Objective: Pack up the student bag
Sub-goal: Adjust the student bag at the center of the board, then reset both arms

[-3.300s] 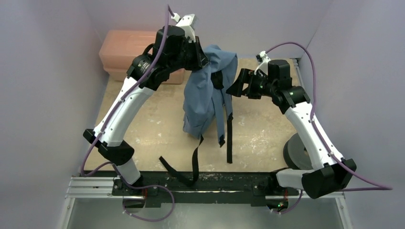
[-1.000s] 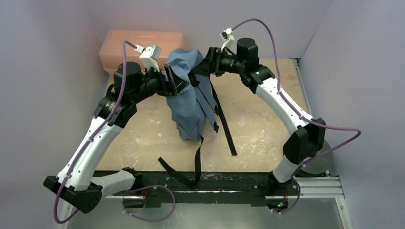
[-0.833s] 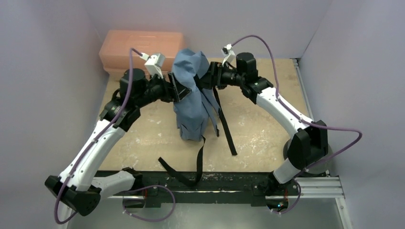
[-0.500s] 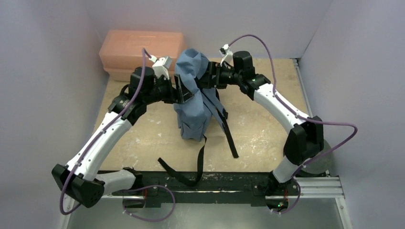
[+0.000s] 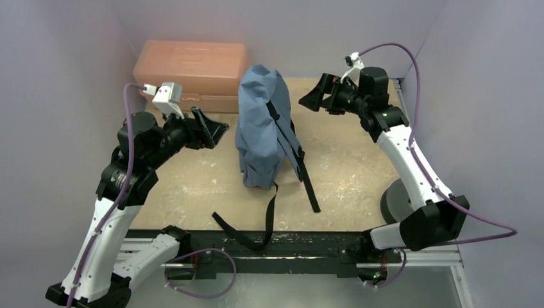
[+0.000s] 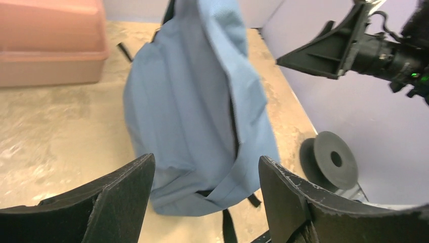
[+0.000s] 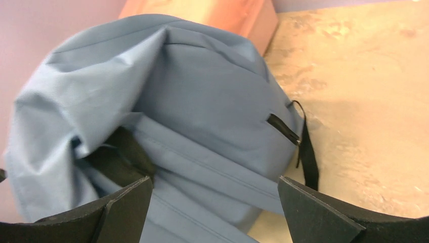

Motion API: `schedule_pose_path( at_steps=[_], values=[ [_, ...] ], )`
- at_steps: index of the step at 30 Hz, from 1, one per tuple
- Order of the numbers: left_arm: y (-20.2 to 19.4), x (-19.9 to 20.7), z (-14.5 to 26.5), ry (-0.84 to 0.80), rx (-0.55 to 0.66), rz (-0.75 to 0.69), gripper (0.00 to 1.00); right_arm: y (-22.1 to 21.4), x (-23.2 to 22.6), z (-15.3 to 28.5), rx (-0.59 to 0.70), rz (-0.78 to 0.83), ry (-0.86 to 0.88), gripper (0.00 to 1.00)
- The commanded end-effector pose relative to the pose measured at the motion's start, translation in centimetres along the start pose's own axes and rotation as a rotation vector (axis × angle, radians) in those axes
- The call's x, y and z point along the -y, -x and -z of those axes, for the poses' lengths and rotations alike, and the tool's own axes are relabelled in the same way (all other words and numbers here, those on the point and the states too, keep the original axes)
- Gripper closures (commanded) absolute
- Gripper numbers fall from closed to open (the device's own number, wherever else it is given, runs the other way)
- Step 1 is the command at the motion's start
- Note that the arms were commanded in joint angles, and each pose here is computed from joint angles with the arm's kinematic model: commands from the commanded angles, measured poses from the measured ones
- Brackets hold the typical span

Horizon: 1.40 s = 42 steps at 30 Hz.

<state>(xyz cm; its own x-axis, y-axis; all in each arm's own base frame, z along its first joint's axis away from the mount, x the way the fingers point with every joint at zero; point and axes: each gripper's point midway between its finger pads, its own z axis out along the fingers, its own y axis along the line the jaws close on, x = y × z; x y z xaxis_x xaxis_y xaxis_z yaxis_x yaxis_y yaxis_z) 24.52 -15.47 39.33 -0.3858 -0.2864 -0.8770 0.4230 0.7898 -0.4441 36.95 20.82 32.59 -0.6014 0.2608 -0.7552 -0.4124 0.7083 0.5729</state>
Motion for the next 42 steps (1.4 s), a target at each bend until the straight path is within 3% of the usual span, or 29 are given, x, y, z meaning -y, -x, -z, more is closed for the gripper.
schedule_pose_path(
  at_steps=[1, 6, 10, 14, 18, 25, 32, 42],
  values=[
    [-2.7, -4.7, -0.5, 0.187, -0.026, 0.068, 0.27, -1.9, 1.4, -0.9, -0.062, -0.045, 0.018, 0.01],
    [-4.0, -6.3, 0.5, 0.233, -0.007, 0.128, 0.24, -1.4, 2.4, -0.5, -0.031, -0.022, -0.049, 0.01],
    [-0.3, -4.9, 4.0, 0.22, 0.111, 0.035, 0.23, 1.8, 4.5, 2.2, 0.047, 0.068, -0.277, 0.01],
    [5.6, -3.0, 9.3, 0.254, 0.297, -0.087, 0.22, 6.5, 3.0, 7.2, 0.208, 0.15, -0.39, 0.01],
    [10.3, -1.0, 14.8, 0.266, 0.501, -0.177, 0.21, 10.7, -0.6, 13.0, 0.384, 0.226, -0.395, 0.01],
    [13.7, 1.2, 21.7, 0.257, 0.748, -0.255, 0.21, 14.2, -7.2, 24.2, 0.789, 0.3, -0.29, 0.01],
    [13.7, 0.9, 23.8, 0.289, 0.819, -0.266, 0.21, 13.8, -9.4, 28.7, 0.963, 0.336, -0.214, 0.01],
    [13.1, -0.1, 22.2, 0.314, 0.769, -0.26, 0.21, 13.4, -6.1, 27.0, 0.94, 0.288, -0.332, 0.01]
  ],
)
